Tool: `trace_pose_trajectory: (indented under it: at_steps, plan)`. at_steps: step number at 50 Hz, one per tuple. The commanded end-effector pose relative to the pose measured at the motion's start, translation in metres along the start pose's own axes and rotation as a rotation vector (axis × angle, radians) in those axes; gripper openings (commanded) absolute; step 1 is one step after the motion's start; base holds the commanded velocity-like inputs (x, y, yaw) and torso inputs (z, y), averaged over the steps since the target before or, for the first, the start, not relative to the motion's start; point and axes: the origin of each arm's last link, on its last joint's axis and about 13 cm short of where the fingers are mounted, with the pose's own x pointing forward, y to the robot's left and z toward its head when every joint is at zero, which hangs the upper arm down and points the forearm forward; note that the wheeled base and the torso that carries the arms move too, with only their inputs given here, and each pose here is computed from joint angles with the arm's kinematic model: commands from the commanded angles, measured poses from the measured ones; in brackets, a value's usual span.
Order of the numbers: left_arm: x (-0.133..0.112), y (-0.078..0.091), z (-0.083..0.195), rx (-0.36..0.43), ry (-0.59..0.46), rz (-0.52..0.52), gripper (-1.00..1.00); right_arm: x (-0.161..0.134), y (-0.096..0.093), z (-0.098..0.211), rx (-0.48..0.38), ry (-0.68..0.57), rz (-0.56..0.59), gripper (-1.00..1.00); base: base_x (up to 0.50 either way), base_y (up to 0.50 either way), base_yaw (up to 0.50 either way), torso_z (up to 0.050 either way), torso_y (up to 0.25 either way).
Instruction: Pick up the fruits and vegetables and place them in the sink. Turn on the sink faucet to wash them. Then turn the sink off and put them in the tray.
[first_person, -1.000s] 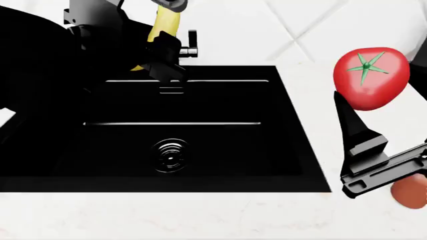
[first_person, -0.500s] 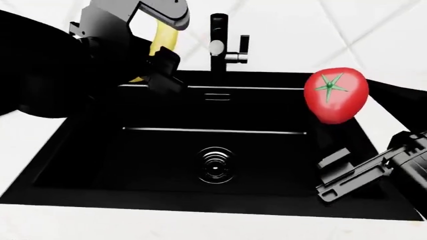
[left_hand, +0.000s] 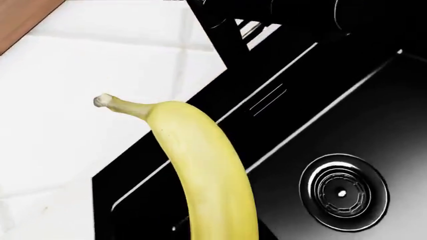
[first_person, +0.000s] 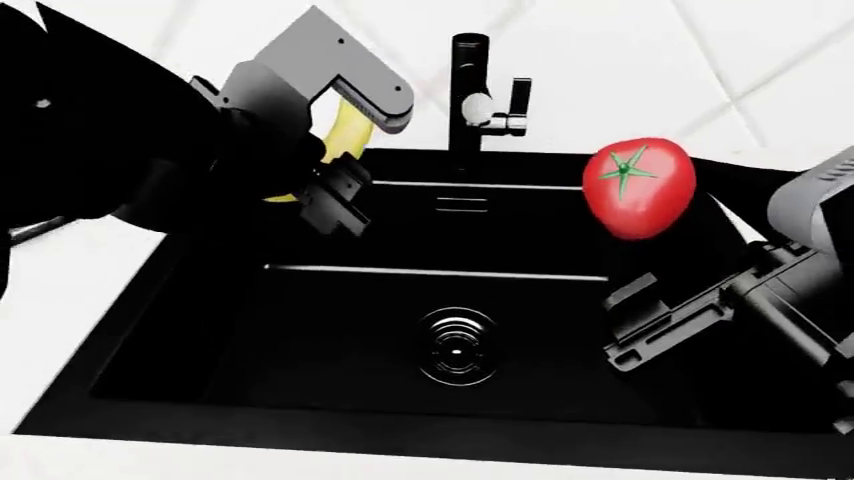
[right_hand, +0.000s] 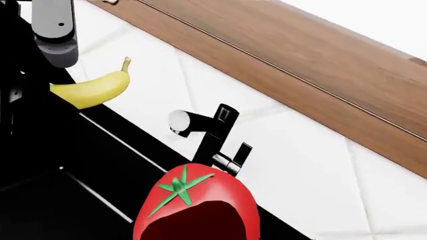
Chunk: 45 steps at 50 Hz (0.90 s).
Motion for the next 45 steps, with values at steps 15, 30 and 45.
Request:
trace_pose_trajectory:
  at_steps: [15,30,45]
  plan:
    - [-0.0103,0.0133,0.0069,0.1,0.047,0.029,-1.0,0.0115,-0.0137,0.0102,-0.049,0.026,-0.011,-1.0,0.35,-0.04,0.0,0.0,0.002]
    - [-0.0063,0.0127,0.0032,0.119,0.086,0.027,-1.0,0.0142,-0.0148,0.0132,-0.073,0.049,0.007,-1.0,0.28,-0.03,0.0,0.001,0.001]
    - [-0.0044,0.0107,0.0001,0.121,0.091,0.019,-1.0,0.0148,-0.0125,0.0159,-0.08,0.037,0.019,-1.0,0.13,-0.07,0.0,0.0,0.001]
